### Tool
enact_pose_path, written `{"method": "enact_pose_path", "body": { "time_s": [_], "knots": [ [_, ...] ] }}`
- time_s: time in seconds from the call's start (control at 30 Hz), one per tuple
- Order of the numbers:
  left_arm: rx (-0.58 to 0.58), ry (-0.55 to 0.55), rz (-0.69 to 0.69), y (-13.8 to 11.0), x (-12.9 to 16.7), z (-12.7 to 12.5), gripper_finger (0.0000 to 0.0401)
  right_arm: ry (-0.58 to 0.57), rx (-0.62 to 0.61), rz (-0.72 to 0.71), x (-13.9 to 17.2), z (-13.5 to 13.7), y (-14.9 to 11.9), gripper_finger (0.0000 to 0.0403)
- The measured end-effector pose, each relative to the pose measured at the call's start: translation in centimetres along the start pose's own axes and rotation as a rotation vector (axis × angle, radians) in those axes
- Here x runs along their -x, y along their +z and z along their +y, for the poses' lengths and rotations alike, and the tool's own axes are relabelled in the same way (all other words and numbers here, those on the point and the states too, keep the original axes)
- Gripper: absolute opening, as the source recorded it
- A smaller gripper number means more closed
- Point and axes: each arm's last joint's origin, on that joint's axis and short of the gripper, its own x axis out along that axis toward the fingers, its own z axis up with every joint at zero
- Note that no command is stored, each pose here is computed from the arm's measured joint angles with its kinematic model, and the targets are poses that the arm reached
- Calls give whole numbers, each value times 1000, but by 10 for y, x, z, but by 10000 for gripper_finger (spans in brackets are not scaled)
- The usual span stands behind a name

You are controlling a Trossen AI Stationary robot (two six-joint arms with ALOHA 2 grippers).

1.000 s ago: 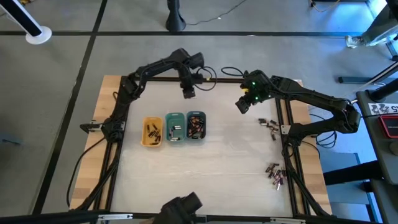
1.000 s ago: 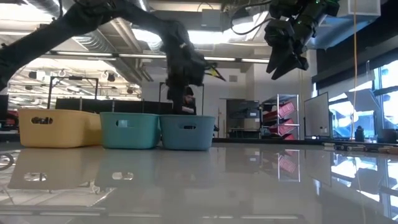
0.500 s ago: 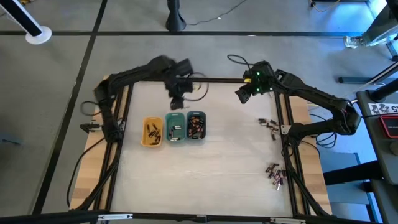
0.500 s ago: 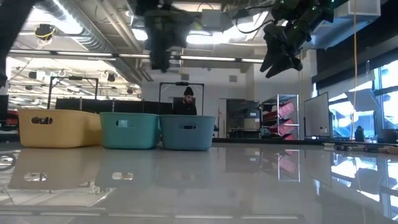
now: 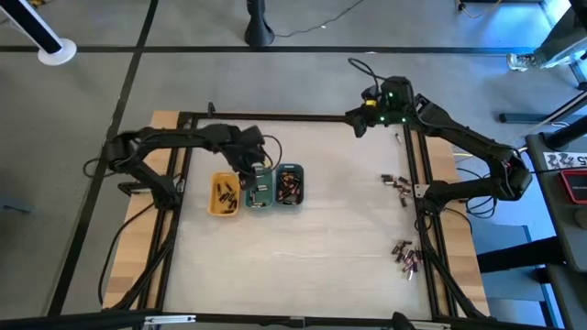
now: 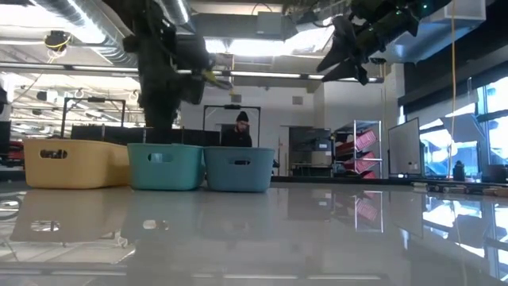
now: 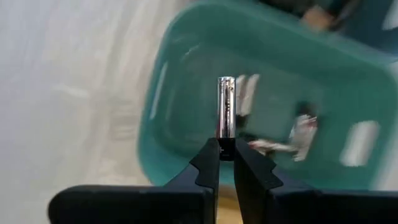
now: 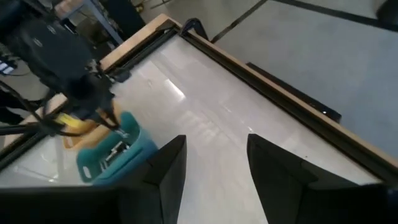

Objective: Sort batteries
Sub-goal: Put the silver battery into the green bin

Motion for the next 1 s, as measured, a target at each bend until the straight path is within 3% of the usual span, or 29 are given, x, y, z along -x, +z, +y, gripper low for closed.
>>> {"method": "enact_pose_path", "body": {
  "time_s": [0.1, 0.3, 0.57, 0.83, 1.0],
  "knots": [
    [-13, 43, 45, 0, -12, 3, 23, 11, -29, 3, 1, -2, 0, 172],
    [-68, 46, 12, 9, -26, 4, 23, 19, -59, 6, 1, -1, 0, 172],
    [-133, 38, 77, 9, -44, 5, 23, 15, -90, 30, 1, -1, -2, 172],
    [-163, 35, 81, 9, -46, 4, 24, -12, -86, 23, 1, -2, -2, 172],
    [-173, 32, 82, 9, -46, 1, 49, -29, -62, 17, 1, -3, -2, 172]
  ]
}}
